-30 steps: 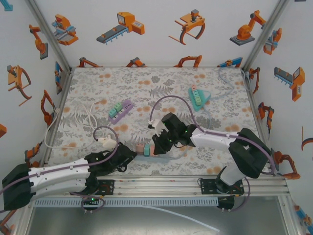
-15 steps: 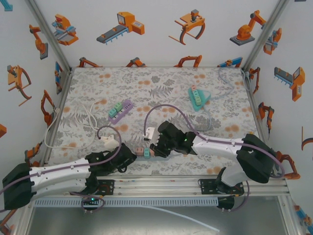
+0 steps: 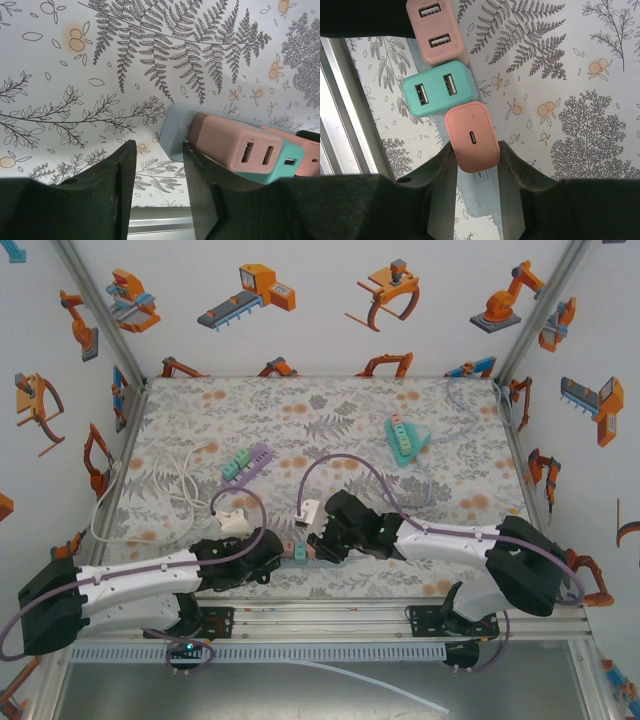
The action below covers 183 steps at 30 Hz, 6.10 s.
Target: Pull the plug off the socket
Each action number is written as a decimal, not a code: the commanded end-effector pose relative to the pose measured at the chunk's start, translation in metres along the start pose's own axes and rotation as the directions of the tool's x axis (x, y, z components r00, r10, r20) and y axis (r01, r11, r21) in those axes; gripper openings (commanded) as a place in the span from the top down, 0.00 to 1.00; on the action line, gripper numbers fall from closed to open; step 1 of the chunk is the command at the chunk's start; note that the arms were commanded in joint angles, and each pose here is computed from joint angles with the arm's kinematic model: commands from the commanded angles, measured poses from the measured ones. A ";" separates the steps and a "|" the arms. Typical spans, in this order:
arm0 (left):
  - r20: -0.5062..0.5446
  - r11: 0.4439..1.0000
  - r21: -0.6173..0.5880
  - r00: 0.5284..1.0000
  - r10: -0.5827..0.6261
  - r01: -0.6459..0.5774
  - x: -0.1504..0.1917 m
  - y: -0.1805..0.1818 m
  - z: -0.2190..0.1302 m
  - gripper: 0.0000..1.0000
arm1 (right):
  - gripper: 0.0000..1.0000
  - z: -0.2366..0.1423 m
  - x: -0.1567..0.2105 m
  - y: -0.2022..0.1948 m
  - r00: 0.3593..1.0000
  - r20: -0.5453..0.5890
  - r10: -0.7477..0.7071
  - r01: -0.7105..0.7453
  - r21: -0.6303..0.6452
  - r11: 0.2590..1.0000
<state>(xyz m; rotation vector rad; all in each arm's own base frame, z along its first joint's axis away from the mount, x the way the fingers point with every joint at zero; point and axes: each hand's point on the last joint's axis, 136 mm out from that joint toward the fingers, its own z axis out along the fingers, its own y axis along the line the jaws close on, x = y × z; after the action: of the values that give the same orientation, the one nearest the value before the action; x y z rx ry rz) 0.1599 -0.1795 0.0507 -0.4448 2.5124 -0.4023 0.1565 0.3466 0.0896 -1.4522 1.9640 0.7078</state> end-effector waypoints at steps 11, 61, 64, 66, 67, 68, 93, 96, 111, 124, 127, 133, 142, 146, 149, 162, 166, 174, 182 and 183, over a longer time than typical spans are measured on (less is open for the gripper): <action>-0.279 0.929 -0.333 0.958 0.070 -0.165 0.069 0.105 0.050 0.69 | 1.00 -0.032 -0.062 0.060 0.890 0.374 -0.262 0.328 -0.123 0.937; -0.305 0.895 -0.388 0.947 0.100 -0.220 0.068 0.105 0.053 0.81 | 0.50 -0.023 -0.020 0.007 0.923 0.189 -0.336 0.338 0.022 0.941; -0.300 0.896 -0.387 0.949 0.101 -0.217 0.067 0.105 0.052 0.81 | 0.48 -0.028 -0.010 0.002 0.936 0.134 -0.326 0.323 0.044 0.946; -0.297 0.897 -0.385 0.949 0.102 -0.217 0.067 0.105 0.051 0.81 | 0.47 -0.034 -0.008 0.000 0.946 0.107 -0.307 0.303 0.054 0.952; -0.296 0.897 -0.385 0.950 0.104 -0.218 0.066 0.104 0.051 0.81 | 0.47 -0.038 -0.007 0.000 0.951 0.097 -0.295 0.290 0.056 0.955; -0.295 0.896 -0.385 0.950 0.105 -0.219 0.066 0.104 0.051 0.81 | 0.47 -0.042 -0.008 -0.003 0.957 0.086 -0.276 0.270 0.074 0.960; -0.314 0.874 -0.419 0.942 0.116 -0.247 0.070 0.105 0.055 0.82 | 0.92 -0.041 -0.053 -0.002 0.994 0.101 -0.046 0.047 -0.007 0.999; -0.314 0.870 -0.429 0.943 0.108 -0.243 0.069 0.109 0.054 0.83 | 0.94 -0.050 -0.067 -0.005 0.989 0.150 0.000 0.002 -0.011 1.000; -0.313 0.877 -0.409 0.942 0.123 -0.251 0.067 0.104 0.055 0.85 | 1.00 -0.057 -0.066 -0.004 0.976 0.144 -0.165 0.151 0.109 0.983; -0.077 0.986 -0.049 0.985 0.155 -0.159 0.006 0.034 0.003 0.51 | 1.00 -0.006 -0.030 -0.009 0.983 0.093 -0.157 0.159 -0.015 0.987; -0.032 0.979 0.163 0.991 0.131 -0.124 0.002 0.006 -0.005 0.41 | 1.00 -0.001 -0.035 -0.008 0.982 0.100 -0.163 0.167 -0.033 0.985; 0.105 0.959 0.254 0.989 0.101 -0.125 -0.029 -0.016 -0.021 0.36 | 1.00 0.005 -0.040 -0.005 0.982 0.129 -0.138 0.146 -0.057 0.988; 0.107 0.975 0.208 0.993 0.052 -0.073 -0.042 -0.034 -0.003 0.35 | 1.00 0.006 -0.043 -0.004 0.984 0.142 -0.107 0.117 -0.066 0.991; 0.087 0.974 0.229 0.996 -0.014 -0.006 -0.043 -0.044 0.007 0.34 | 1.00 0.007 -0.045 -0.002 0.984 0.148 -0.098 0.110 -0.077 0.991; 0.084 0.976 0.212 0.994 -0.067 0.048 -0.043 -0.042 0.012 0.34 | 1.00 0.009 -0.045 -0.001 0.985 0.144 -0.092 0.105 -0.080 0.991; 0.032 0.996 -0.026 0.996 -0.084 0.085 -0.026 0.000 0.031 0.47 | 0.99 0.015 -0.048 0.012 0.986 0.125 -0.109 0.124 -0.120 0.985; -0.013 0.997 -0.014 0.997 -0.072 0.072 -0.017 -0.008 0.037 0.48 | 1.00 0.018 -0.053 0.016 0.984 0.106 -0.141 0.152 -0.105 0.983; -0.039 0.992 -0.113 0.997 -0.066 0.061 -0.008 0.016 0.040 0.56 | 0.51 0.021 -0.034 0.006 0.987 -0.042 -0.156 0.153 -0.064 0.986; -0.037 0.991 -0.121 0.997 -0.061 0.056 -0.009 0.016 0.041 0.57 | 0.47 0.021 -0.009 -0.010 0.965 -0.179 -0.189 0.192 -0.002 0.981; -0.037 0.991 -0.122 0.997 -0.061 0.056 -0.010 0.016 0.041 0.57 | 0.48 0.023 -0.005 -0.012 0.961 -0.202 -0.192 0.195 -0.001 0.981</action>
<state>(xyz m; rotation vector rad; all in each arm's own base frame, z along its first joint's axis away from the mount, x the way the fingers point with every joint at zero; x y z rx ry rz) 0.2036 -0.2066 0.0490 -0.6101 2.4703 -0.5752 0.1886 0.3741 0.1094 -1.5500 1.9044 0.5929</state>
